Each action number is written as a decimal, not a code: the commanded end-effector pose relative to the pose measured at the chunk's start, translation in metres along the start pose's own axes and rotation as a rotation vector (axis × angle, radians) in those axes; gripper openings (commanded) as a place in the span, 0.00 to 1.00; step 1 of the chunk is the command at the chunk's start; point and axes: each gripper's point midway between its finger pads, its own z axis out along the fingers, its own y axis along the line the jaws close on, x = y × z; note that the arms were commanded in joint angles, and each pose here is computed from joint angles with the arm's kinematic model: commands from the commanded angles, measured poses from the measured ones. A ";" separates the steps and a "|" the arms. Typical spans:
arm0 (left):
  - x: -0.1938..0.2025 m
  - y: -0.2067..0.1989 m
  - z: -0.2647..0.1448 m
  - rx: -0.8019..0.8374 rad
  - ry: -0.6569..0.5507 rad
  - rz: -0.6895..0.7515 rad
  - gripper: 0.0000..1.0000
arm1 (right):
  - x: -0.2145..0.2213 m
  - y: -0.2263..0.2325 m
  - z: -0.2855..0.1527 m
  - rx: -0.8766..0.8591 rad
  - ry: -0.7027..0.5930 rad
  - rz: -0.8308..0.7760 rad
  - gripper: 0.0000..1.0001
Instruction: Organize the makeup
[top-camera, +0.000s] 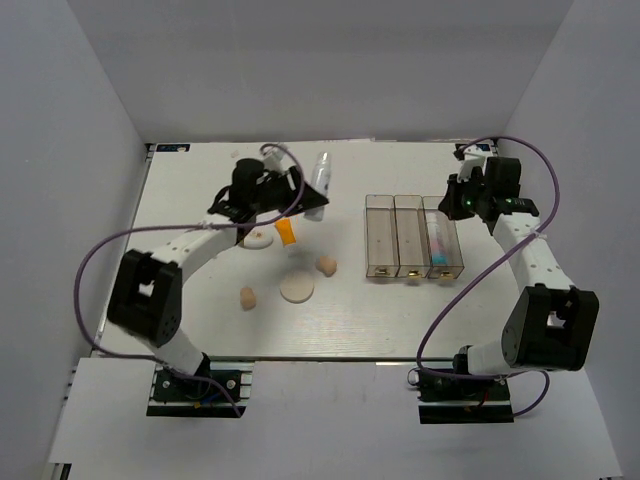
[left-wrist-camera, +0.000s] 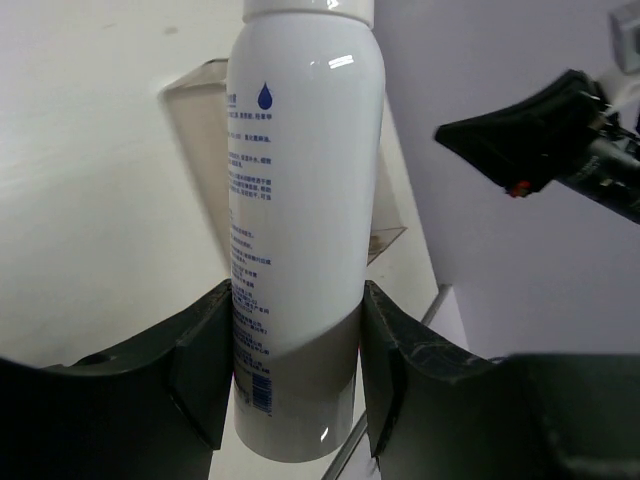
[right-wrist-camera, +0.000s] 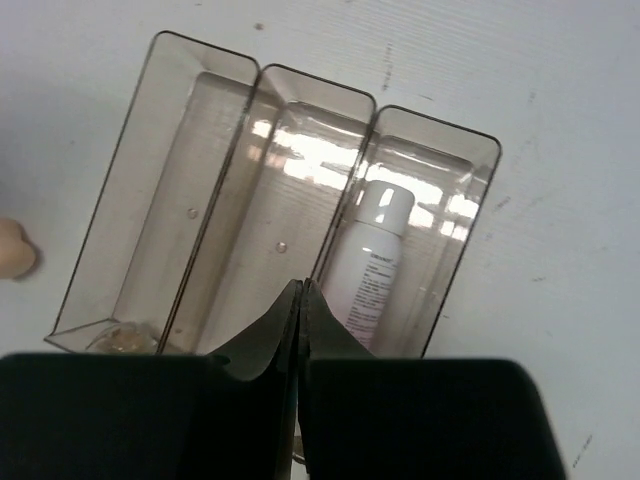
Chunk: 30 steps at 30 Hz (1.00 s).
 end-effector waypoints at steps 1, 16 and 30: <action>-0.003 -0.075 0.034 0.234 0.039 0.113 0.00 | -0.023 -0.025 -0.015 0.166 -0.096 0.026 0.00; 0.058 -0.169 0.179 0.466 0.101 -0.042 0.00 | -0.036 -0.059 -0.054 0.436 -0.214 0.119 0.00; 0.074 -0.164 0.251 0.204 -0.104 -0.219 0.00 | -0.032 -0.066 -0.067 0.479 -0.243 0.165 0.00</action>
